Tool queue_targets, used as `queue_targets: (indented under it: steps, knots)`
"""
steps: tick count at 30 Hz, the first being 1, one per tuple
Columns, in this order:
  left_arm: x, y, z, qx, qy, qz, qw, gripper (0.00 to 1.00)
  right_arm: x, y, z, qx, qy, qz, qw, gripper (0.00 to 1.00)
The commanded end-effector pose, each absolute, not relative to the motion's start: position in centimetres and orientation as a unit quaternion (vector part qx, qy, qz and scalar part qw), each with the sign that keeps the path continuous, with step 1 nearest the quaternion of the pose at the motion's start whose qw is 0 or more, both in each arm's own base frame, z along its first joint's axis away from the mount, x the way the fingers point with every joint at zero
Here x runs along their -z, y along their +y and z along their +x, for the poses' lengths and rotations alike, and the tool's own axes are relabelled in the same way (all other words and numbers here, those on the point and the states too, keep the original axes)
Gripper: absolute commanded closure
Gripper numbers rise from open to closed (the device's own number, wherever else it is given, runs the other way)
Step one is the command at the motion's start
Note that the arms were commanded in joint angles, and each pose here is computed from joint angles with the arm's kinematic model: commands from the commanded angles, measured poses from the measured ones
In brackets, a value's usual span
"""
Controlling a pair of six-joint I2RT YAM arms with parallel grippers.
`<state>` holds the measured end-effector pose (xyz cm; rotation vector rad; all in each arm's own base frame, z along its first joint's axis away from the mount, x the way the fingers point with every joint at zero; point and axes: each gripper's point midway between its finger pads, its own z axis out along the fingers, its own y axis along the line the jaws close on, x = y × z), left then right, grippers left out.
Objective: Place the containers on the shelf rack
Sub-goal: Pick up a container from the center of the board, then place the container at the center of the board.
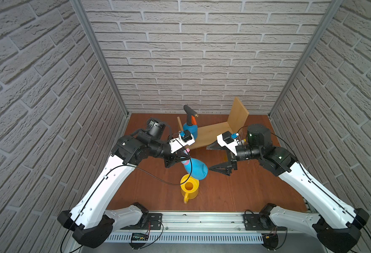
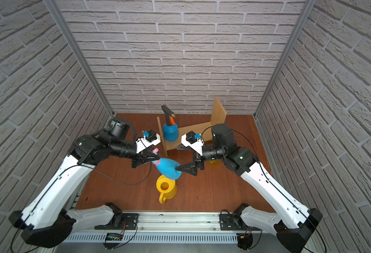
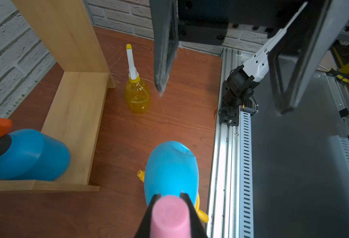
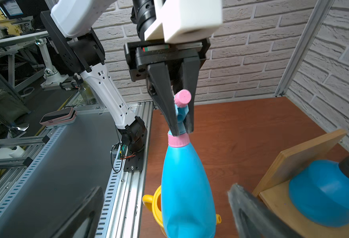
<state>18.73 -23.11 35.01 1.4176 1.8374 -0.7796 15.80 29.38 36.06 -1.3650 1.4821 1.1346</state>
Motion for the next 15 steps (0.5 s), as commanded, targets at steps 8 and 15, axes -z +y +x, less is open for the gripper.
queue_targets:
  steps: [8, 15]
  knots:
    - [-33.2, -29.8, 22.0, 0.286, 0.654, 0.625, 0.316, 1.0, -36.6, 18.4, 23.3, -0.251, 0.687, -0.237, 0.64, 0.02]
    - [-27.8, -33.0, 25.6, 0.218, 0.674, 0.654, 0.264, 1.0, -36.7, 12.3, 22.5, -0.188, 0.688, -0.121, 0.69, 0.02]
